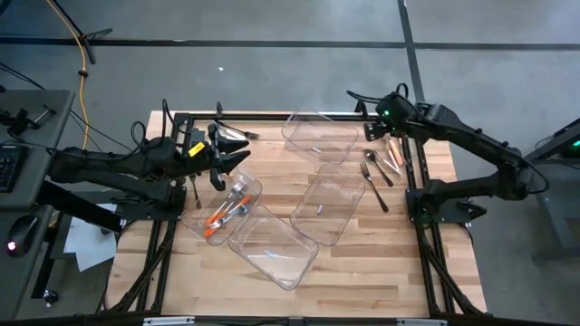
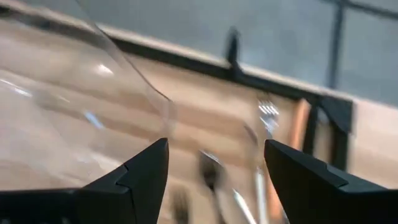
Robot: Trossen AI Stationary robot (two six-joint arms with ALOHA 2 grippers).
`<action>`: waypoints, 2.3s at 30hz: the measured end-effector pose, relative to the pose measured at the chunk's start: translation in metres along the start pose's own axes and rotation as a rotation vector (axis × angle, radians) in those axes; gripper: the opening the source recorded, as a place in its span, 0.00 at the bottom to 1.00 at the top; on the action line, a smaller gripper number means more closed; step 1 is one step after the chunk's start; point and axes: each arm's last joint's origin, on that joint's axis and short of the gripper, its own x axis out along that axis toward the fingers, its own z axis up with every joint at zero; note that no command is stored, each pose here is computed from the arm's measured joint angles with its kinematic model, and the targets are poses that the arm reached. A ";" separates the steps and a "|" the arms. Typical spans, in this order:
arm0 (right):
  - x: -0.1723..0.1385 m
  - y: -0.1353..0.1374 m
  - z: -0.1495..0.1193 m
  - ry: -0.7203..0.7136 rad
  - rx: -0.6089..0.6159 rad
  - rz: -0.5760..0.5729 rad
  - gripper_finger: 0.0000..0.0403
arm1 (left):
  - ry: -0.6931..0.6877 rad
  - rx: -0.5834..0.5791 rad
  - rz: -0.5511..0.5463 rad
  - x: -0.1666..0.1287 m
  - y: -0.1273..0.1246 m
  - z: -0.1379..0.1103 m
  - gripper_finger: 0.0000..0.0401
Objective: Sort silverware by color (type)
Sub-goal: Put the white fork into the bottom transparent bin
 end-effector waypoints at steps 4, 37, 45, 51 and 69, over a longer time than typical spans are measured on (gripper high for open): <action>0.027 -0.006 -0.012 0.133 -0.015 -0.026 0.62 | 0.000 0.000 0.000 0.000 0.000 0.000 0.34; 0.175 -0.038 -0.068 0.647 -0.132 -0.080 0.62 | -0.004 -0.001 0.000 0.000 0.000 0.001 0.34; 0.176 -0.036 -0.066 0.629 -0.148 -0.044 0.50 | -0.006 -0.001 0.005 0.000 0.000 0.001 0.34; 0.177 -0.036 -0.066 0.624 -0.141 -0.038 0.38 | -0.007 -0.001 0.009 0.000 0.000 0.001 0.34; 0.183 -0.032 -0.068 0.627 -0.135 -0.075 0.30 | -0.007 0.000 0.012 0.000 0.000 0.001 0.34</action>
